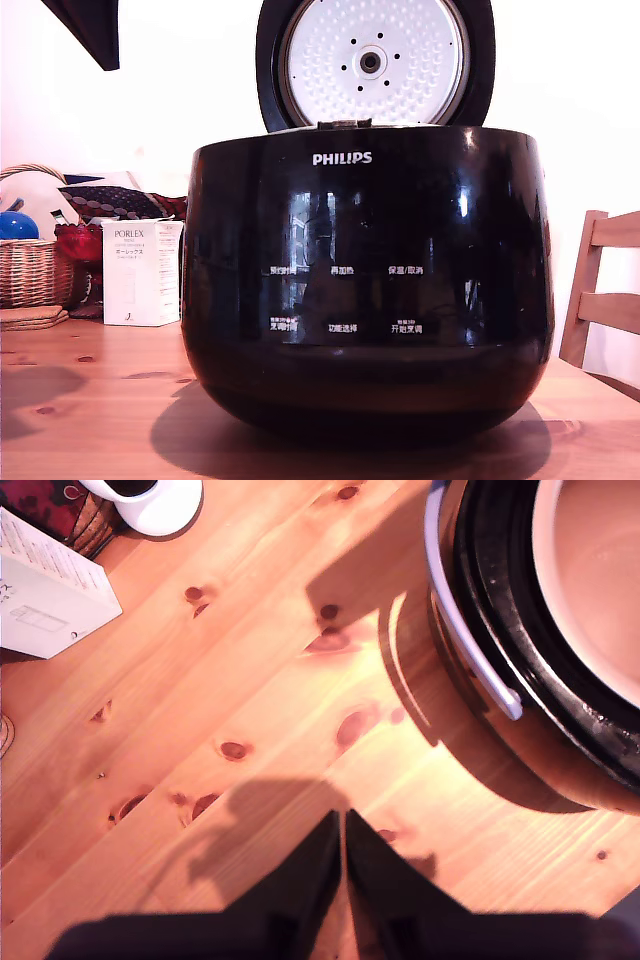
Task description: Close the rice cooker by pressing the lid down with medium force
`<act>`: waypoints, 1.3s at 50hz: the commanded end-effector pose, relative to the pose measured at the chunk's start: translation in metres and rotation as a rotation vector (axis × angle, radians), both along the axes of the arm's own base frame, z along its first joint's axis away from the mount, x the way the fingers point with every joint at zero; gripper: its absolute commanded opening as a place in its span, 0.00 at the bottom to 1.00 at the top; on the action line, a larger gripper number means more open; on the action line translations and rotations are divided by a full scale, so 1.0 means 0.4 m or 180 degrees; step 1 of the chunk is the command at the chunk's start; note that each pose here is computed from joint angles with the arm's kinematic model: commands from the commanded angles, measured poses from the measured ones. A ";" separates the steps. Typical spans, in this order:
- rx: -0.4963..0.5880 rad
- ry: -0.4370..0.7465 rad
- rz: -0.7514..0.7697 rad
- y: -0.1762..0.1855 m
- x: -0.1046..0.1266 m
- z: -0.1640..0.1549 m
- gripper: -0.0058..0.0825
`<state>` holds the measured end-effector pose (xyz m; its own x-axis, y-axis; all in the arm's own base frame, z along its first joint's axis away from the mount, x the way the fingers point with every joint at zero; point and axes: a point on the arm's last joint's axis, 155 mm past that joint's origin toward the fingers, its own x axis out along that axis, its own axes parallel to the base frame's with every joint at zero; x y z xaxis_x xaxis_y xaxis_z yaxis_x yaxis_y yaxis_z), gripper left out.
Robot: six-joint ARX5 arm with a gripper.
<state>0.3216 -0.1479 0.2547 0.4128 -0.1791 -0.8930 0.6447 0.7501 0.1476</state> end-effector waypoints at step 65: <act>-0.1985 -0.2061 -0.0431 -0.245 0.258 0.413 0.04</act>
<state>0.4180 -0.2400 0.4202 0.7459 -0.6246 -0.2313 0.6581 0.7445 0.1121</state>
